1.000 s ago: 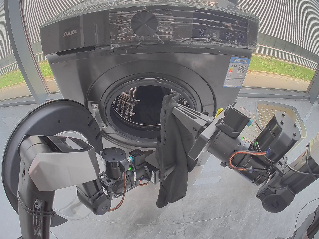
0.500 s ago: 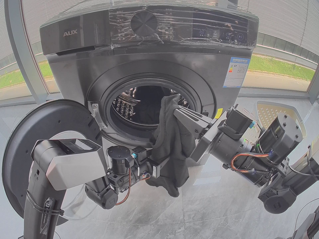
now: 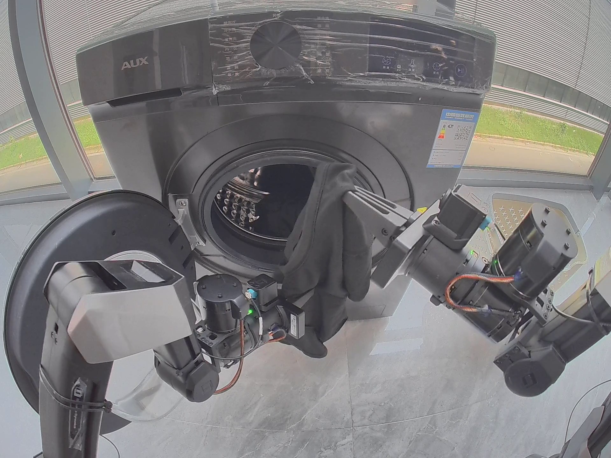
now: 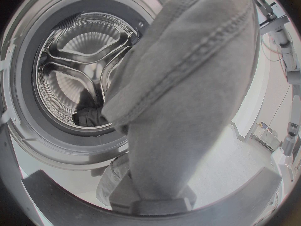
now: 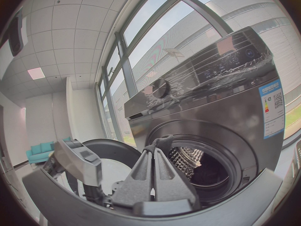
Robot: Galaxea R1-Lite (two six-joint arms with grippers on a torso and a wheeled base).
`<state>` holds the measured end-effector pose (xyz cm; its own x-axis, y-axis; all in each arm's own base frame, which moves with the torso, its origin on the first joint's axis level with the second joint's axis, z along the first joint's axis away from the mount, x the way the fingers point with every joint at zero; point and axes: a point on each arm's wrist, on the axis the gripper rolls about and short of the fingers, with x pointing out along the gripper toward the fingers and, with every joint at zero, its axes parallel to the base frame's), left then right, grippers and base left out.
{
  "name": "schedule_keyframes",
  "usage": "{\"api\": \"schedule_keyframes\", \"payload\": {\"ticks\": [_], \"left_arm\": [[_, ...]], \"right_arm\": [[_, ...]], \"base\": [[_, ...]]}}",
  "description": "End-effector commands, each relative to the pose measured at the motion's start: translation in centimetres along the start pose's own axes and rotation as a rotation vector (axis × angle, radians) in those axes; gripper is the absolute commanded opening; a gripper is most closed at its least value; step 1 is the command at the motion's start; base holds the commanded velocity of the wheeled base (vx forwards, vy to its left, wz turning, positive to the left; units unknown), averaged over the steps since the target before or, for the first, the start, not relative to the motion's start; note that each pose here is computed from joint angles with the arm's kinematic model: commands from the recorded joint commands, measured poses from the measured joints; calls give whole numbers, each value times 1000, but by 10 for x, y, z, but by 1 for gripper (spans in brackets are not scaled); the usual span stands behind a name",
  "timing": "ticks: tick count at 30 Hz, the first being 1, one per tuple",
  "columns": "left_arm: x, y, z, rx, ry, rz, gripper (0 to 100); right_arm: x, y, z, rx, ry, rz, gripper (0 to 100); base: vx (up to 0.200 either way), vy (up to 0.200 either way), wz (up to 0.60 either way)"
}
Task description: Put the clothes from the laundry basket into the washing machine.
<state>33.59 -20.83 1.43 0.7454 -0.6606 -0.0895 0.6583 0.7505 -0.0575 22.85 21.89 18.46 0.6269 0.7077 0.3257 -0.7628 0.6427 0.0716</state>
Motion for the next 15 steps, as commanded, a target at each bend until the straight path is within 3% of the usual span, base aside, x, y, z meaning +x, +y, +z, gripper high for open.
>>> {"api": "schedule_keyframes", "payload": {"ticks": [1,2,3,4,8,12,15], "left_arm": [[-22,-8,31,15,-39,-12,0],[-39,-14,42,16,-37,-25,0],[-40,-15,43,16,-37,-29,0],[-55,-22,54,18,-43,-56,0],[-88,-33,76,24,-68,-108,0],[-115,-37,90,30,-91,-133,0],[-129,-39,93,36,-94,-129,0]], "right_arm": [[12,-27,-11,-22,4,-71,0],[18,-44,-15,-36,-5,-111,0],[19,-45,-15,-37,-6,-114,0],[22,-57,-18,-47,-7,-146,0],[23,-79,-32,-57,25,-223,0],[18,-87,-51,-52,76,-237,0],[11,-83,-61,-41,126,-227,0]], "base": [[0,0,0],[0,0,0],[0,0,0],[0,0,0],[0,0,0],[0,0,0],[0,0,0]]}}
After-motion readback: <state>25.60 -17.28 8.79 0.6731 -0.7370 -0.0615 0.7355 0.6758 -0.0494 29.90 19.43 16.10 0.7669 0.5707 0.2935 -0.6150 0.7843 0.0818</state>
